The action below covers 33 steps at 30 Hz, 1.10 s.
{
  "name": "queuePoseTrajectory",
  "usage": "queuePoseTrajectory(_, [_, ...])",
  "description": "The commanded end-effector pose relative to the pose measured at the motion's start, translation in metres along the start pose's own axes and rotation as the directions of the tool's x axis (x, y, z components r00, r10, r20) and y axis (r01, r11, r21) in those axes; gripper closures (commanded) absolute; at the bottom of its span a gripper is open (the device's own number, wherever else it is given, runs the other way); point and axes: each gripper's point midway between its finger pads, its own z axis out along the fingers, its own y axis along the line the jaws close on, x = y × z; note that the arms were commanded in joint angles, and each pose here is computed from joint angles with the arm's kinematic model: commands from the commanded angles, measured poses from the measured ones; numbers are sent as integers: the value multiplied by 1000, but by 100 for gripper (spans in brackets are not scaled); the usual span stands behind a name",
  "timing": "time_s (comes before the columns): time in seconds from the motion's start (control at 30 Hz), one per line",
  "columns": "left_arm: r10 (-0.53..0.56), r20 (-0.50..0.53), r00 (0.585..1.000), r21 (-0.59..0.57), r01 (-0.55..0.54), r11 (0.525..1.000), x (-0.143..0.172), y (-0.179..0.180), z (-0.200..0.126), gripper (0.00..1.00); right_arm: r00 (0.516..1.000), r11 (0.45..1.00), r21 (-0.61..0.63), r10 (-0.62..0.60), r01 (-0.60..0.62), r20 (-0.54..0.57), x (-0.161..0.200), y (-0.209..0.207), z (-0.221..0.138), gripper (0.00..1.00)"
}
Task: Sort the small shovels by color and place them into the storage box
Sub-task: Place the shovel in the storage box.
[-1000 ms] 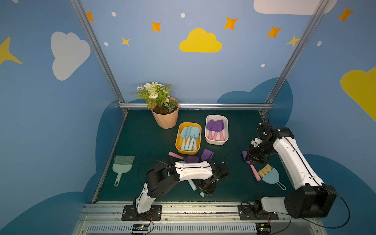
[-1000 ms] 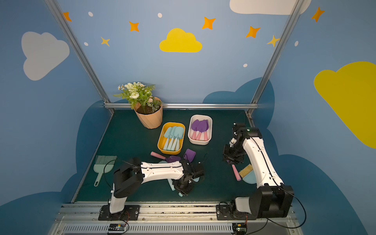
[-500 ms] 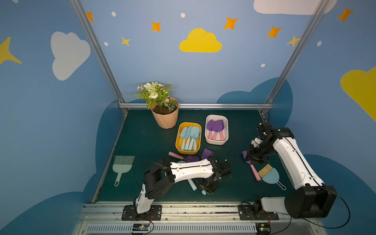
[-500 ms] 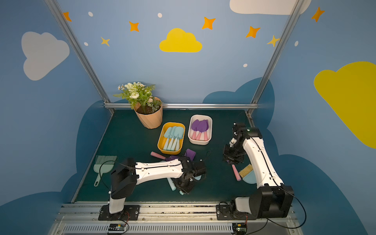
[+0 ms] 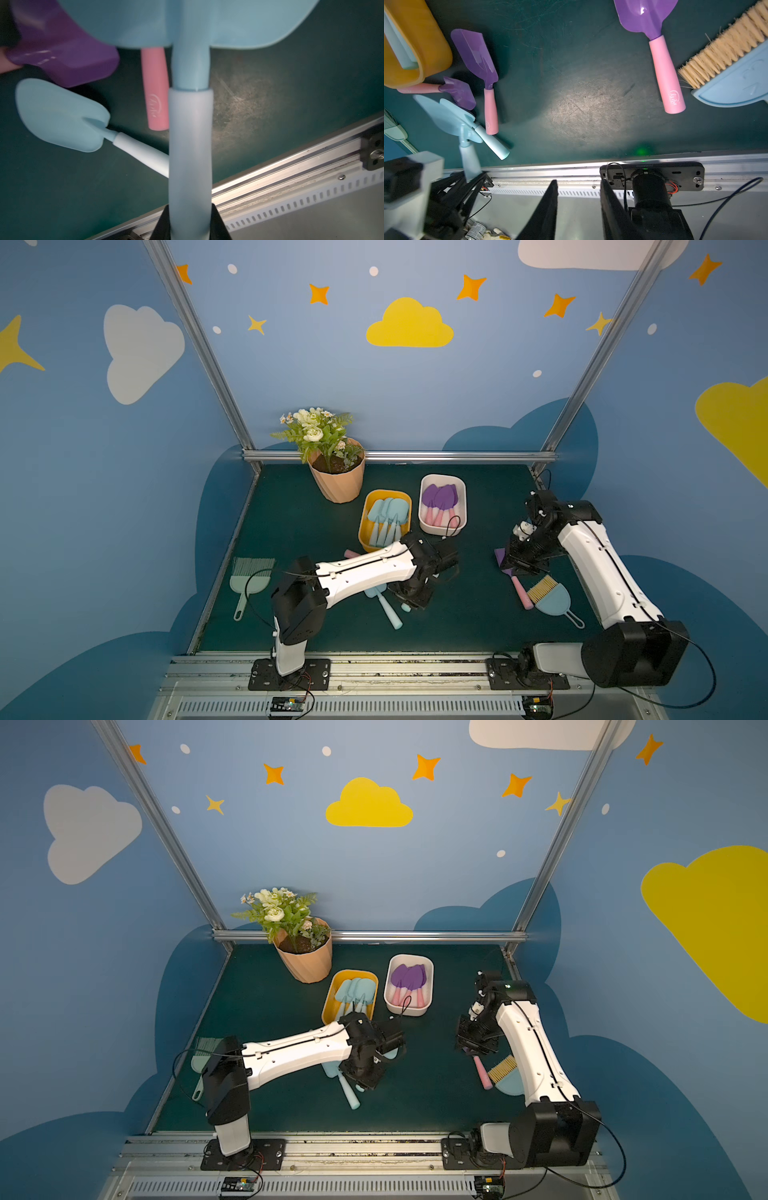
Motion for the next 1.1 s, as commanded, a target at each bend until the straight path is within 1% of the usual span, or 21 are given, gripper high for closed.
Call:
queuePoseTrajectory(0.0, [-24,64,998,1,24,1000,-14,22,-32,97,1000,1000,-13,-8,9,13,3,0,-4,65])
queuePoseTrajectory(0.13, [-77,112,991,25,74,997,-36,47,-55,97,1000,1000,-18,-12,12,11,4,1,-4,64])
queuePoseTrajectory(0.23, [-118,128,985,33,114,993,-52,65,-66,97,1000,1000,-27,-14,14,7,4,2,-4,65])
queuePoseTrajectory(0.43, [-208,148,967,63,200,978,-87,101,-78,97,1000,999,-42,-19,20,2,4,5,-2,65])
queuePoseTrajectory(0.57, [-238,143,961,72,229,971,-105,119,-74,97,1000,999,-42,-24,23,-7,5,4,1,64])
queuePoseTrajectory(0.8, [-253,92,963,60,248,967,-130,134,-49,97,999,999,-38,-30,29,-23,4,3,7,65])
queuePoseTrajectory(0.93, [-282,30,959,52,281,958,-134,141,-33,97,999,999,-42,-34,33,-27,3,4,9,65])
queuePoseTrajectory(1.07, [-298,1,955,34,297,954,-139,148,-24,97,999,999,-41,-34,33,-28,2,4,9,64])
